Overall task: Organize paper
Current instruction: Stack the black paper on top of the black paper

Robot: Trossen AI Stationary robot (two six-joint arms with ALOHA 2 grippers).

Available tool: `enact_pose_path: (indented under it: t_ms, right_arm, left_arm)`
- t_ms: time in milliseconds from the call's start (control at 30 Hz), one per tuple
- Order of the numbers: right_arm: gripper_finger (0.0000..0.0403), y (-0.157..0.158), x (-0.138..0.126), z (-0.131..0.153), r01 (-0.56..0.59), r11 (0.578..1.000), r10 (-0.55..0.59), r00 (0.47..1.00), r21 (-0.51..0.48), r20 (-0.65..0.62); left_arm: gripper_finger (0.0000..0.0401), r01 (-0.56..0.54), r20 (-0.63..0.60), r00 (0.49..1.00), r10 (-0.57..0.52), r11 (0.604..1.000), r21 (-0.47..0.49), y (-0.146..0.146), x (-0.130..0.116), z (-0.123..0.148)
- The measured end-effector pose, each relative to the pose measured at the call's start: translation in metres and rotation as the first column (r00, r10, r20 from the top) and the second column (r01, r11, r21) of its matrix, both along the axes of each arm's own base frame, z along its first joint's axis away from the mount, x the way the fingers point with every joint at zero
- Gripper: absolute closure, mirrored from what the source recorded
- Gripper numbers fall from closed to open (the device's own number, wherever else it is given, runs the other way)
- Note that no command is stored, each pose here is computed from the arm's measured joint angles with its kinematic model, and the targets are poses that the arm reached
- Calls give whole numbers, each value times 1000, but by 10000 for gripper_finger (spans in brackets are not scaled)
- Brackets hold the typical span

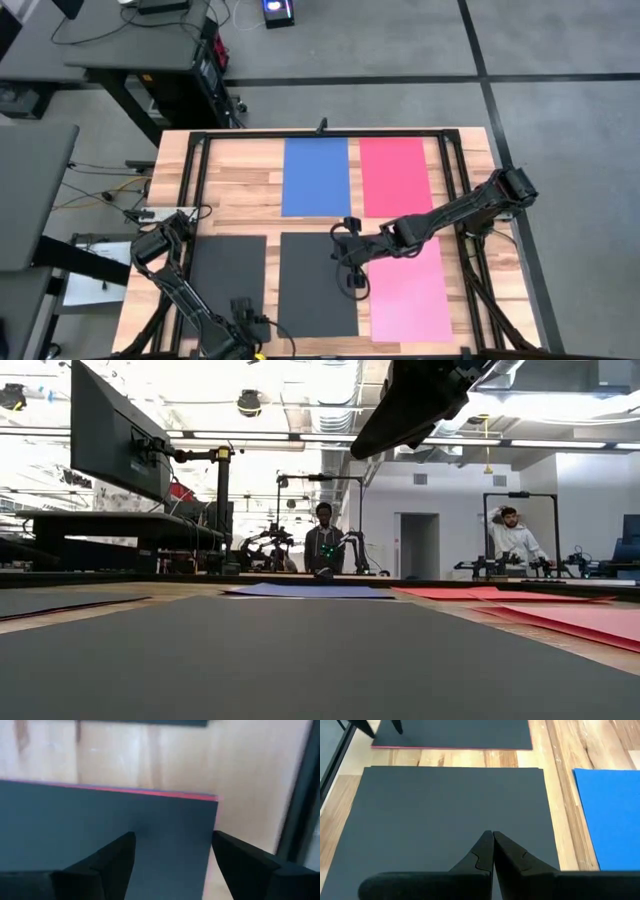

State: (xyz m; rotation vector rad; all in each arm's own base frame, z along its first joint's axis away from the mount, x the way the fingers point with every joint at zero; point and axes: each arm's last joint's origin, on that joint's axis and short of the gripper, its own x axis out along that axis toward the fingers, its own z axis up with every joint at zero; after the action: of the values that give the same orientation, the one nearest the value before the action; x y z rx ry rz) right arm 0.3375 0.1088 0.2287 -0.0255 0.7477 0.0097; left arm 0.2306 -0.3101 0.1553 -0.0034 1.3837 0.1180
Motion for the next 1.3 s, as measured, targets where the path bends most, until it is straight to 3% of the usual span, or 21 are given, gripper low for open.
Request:
enact_pose_path:
  t_ms: [967, 1300]
  right_arm:
    - [403, 0, 0, 0, -1, 1000, 1, 1000, -1, 0]
    - [403, 0, 0, 0, -1, 1000, 1, 1000, -1, 0]
  left_arm:
    - [155, -72, -51, 996, 76, 995, 75, 7, -6, 3]
    - [155, -78, -92, 991, 93, 984, 158, 7, -13, 24]
